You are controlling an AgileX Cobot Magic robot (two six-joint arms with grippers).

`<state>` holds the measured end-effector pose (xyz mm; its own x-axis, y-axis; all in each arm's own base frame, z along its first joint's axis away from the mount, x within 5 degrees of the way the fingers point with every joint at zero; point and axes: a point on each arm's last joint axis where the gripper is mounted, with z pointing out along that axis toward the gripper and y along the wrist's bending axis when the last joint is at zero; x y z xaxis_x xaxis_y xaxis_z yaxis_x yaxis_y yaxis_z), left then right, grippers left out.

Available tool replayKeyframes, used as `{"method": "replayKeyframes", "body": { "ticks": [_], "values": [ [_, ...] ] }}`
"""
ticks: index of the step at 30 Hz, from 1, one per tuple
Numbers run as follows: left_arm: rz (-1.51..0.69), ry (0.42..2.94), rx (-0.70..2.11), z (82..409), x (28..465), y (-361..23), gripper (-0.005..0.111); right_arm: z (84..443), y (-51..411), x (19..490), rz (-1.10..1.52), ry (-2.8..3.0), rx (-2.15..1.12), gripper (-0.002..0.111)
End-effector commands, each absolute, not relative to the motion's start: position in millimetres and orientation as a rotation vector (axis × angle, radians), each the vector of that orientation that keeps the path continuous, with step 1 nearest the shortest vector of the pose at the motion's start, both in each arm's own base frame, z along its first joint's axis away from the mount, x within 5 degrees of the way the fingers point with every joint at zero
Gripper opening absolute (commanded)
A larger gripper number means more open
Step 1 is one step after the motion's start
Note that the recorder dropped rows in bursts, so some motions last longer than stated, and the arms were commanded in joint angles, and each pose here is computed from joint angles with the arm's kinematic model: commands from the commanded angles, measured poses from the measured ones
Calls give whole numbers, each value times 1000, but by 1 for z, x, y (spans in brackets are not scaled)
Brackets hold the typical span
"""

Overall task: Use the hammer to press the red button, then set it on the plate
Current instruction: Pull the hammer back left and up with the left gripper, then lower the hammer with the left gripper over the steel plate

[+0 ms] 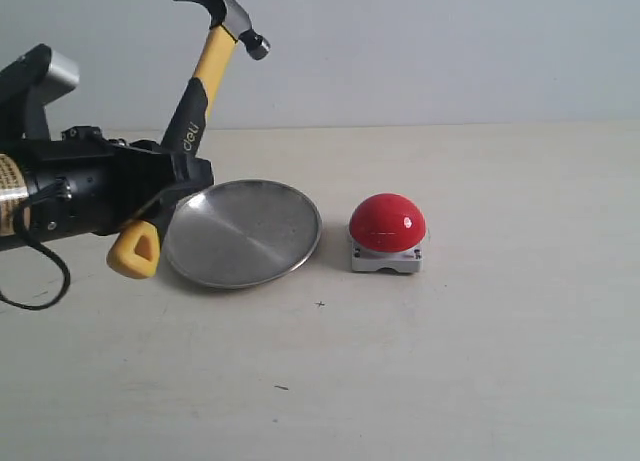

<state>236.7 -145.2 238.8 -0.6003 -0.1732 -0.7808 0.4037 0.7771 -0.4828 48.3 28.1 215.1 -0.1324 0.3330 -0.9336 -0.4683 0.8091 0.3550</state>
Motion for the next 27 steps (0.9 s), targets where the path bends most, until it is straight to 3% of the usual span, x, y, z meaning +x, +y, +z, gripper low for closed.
{"method": "replayKeyframes", "body": {
  "ticks": [1, 8, 15, 27],
  "values": [
    [-1070, 2000, 258, 252, 238, -133, 0, 214, 28, 48, 681, 1555, -111, 0],
    [-1242, 2017, 179, 235, 251, -124, 0, 214, 28, 48, 681, 1555, -111, 0],
    [-1424, 1855, -18, 210, 267, -126, 0, 214, 28, 48, 681, 1555, -111, 0],
    [-1482, 1800, -352, 151, 294, -121, 0, 214, 28, 48, 681, 1555, -111, 0]
  ]
}}
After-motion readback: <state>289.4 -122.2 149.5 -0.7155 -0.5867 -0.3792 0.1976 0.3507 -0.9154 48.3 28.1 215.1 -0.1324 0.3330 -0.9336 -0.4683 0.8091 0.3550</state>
